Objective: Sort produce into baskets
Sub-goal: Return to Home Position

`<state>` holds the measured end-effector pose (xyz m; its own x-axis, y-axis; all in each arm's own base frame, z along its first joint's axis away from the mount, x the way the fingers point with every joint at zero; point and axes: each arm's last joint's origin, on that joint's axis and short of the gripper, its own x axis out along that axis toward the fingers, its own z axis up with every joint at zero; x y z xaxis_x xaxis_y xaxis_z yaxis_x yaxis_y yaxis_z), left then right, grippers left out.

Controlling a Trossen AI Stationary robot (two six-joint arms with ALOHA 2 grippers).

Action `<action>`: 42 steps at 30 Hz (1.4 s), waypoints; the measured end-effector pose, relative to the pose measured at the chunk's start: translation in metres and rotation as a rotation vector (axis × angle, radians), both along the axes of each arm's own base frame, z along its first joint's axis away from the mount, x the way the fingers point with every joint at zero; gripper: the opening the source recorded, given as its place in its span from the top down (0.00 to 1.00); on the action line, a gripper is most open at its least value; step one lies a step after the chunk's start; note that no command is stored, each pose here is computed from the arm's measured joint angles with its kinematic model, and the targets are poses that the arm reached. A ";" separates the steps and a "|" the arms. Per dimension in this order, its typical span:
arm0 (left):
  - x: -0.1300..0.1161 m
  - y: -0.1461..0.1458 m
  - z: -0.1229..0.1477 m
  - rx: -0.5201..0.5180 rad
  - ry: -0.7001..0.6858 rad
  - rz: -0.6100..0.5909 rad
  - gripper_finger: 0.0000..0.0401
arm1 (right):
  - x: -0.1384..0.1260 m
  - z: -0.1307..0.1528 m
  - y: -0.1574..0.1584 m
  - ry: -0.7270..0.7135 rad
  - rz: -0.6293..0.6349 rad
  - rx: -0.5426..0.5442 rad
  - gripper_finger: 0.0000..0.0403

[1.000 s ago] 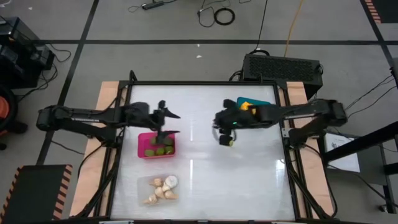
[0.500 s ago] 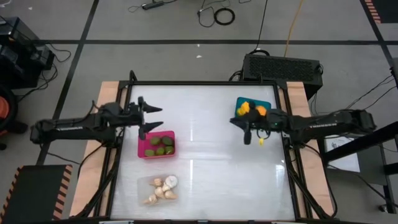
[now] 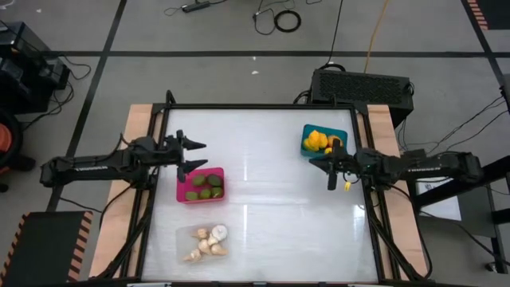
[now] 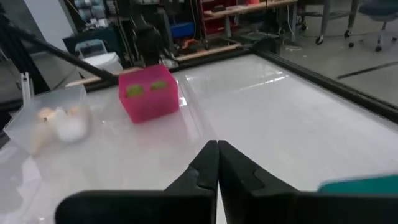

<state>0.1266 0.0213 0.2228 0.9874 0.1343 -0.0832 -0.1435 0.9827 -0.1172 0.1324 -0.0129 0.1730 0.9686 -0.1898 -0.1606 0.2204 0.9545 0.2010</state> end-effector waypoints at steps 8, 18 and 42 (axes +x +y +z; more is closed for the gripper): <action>0.000 -0.001 -0.003 -0.037 0.021 -0.010 0.26 | -0.015 -0.010 0.002 -0.047 0.024 -0.001 1.00; 0.000 -0.002 -0.024 -0.082 -0.078 -0.022 0.26 | -0.024 -0.014 0.003 -0.036 0.066 -0.091 1.00; -0.007 0.004 -0.073 -0.138 0.063 0.260 0.26 | -0.024 -0.013 0.004 -0.049 0.084 -0.099 0.99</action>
